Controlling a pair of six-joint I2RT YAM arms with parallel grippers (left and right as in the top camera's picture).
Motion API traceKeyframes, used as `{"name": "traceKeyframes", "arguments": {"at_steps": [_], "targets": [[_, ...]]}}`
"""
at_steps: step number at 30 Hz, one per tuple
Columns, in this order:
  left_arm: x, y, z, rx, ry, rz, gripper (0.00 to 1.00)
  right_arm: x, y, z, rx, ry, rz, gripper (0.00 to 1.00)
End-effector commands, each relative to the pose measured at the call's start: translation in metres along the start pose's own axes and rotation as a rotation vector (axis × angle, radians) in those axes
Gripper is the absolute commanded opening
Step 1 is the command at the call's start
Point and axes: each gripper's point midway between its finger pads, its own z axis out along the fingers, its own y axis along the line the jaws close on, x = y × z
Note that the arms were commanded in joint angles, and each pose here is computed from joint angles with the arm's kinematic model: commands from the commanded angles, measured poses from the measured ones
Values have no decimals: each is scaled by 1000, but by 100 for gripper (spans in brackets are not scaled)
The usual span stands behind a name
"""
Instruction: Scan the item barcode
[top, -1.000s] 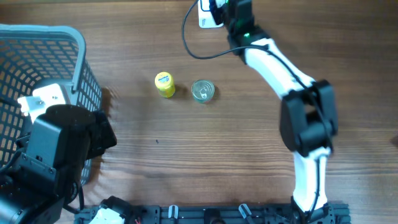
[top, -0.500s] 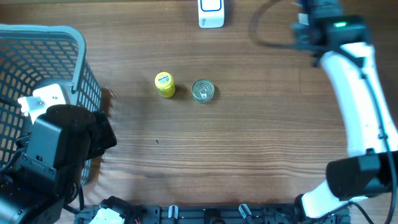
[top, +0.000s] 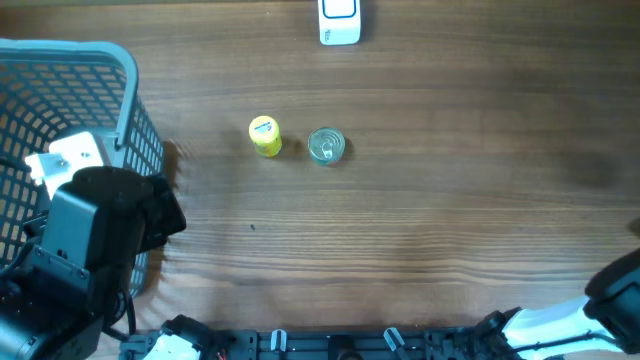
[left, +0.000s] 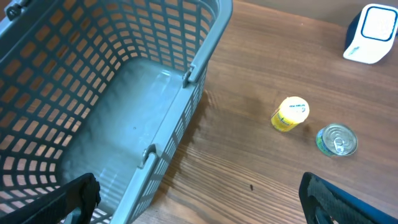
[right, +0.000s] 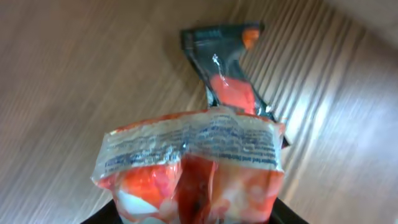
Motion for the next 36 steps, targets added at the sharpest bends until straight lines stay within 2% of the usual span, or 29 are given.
{"name": "traceKeyframes", "arguments": {"at_steps": [1, 3, 4, 6, 13, 18, 22, 25, 28, 29, 31, 36], "targets": [[-3, 3, -2, -5, -19, -23, 100, 21, 9, 26, -108, 30, 84, 50], [-2, 3, -2, -6, -18, -23, 100, 24, 9, 32, -107, 19, 84, 55], [-2, 3, -2, -6, -18, -23, 100, 24, 8, 33, -98, 13, 82, 64], [-2, 3, -2, -6, -18, -22, 100, 23, 7, 34, -86, 4, 77, 100], [-2, 7, -5, -8, -31, -28, 100, 10, 16, 14, -159, -39, 59, 100], [-5, 15, -15, 14, -81, -65, 100, -12, 50, -42, -353, -118, 64, 100], [-11, 22, -28, 59, -150, -122, 100, 3, 100, -91, -521, -115, -1, 100], [-10, 29, -35, 77, -174, -143, 100, 51, 163, -135, -729, -27, -184, 100], [-9, 36, -41, 82, -195, -188, 100, 118, 226, -177, -915, 35, -516, 100], [-9, 38, -42, 86, -201, -196, 100, 138, 239, -185, -936, 42, -611, 100], [-8, 40, -44, 91, -206, -200, 100, 201, 272, -207, -973, 49, -887, 100], [-5, 41, -44, 83, -196, -192, 100, 290, 319, -228, -995, 128, -1156, 100]]}}
